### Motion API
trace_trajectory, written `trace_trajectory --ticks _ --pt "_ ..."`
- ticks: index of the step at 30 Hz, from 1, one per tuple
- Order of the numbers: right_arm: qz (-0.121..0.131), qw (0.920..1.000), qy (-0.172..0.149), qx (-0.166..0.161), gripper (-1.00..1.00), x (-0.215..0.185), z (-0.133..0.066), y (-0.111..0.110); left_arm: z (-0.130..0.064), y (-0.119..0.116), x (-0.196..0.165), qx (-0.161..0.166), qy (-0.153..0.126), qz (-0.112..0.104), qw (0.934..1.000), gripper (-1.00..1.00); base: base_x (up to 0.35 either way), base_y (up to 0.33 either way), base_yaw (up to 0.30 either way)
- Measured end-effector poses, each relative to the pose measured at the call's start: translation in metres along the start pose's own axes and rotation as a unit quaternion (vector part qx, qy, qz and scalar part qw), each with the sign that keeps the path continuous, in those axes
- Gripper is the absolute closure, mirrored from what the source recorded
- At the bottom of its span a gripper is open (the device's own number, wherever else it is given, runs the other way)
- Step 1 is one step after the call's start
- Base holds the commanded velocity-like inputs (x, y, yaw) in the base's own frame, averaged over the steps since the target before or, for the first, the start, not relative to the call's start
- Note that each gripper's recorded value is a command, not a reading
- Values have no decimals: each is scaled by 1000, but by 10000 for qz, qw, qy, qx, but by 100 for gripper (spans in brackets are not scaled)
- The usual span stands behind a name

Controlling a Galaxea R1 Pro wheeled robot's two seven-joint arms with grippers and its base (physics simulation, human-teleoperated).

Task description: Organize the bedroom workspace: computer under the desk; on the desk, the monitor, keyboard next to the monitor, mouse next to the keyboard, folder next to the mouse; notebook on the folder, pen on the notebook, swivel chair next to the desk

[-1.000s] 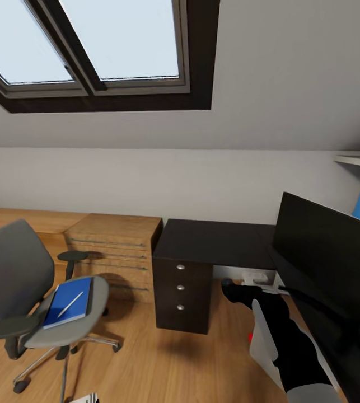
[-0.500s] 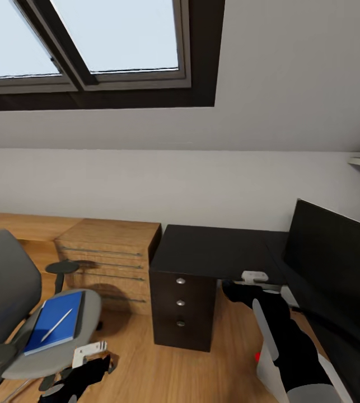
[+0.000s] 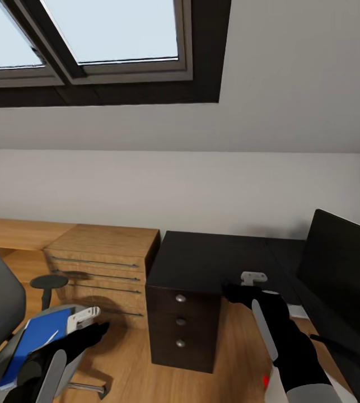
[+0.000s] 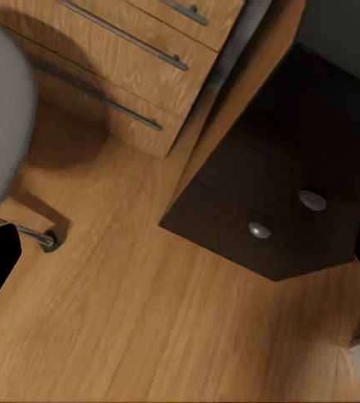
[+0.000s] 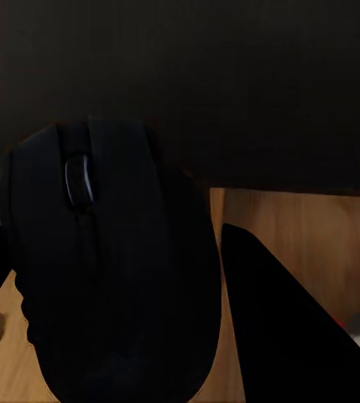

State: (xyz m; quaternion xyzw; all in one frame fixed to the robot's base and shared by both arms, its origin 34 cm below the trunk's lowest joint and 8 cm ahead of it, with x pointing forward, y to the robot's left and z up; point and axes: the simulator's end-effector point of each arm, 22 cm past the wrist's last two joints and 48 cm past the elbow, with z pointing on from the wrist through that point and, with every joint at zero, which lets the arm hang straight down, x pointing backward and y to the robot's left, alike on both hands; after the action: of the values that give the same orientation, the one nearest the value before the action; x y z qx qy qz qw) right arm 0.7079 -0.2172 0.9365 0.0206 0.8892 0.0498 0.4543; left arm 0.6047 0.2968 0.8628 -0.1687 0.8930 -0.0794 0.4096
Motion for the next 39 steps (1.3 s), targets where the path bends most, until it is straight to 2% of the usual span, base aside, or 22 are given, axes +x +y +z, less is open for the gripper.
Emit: trace_trajectory --ticks 21,25,32,39 --pt "7 10000 40 -77 100 7 5 3 -1 0 -4 6 -39 0 10000 -100 327 0 2" --pt "-24 9999 -137 -95 100 10 15 6 -2 1 -4 -7 -34 3 10000 -100 328 0 113" --pt "-206 9995 -158 -190 100 12 16 20 -2 3 -4 -22 -28 -2 10000 -100 290 -15 169" --pt "-255 9993 -144 -213 100 14 17 24 -2 8 -4 -65 -26 -57 10000 -100 54 -4 186"
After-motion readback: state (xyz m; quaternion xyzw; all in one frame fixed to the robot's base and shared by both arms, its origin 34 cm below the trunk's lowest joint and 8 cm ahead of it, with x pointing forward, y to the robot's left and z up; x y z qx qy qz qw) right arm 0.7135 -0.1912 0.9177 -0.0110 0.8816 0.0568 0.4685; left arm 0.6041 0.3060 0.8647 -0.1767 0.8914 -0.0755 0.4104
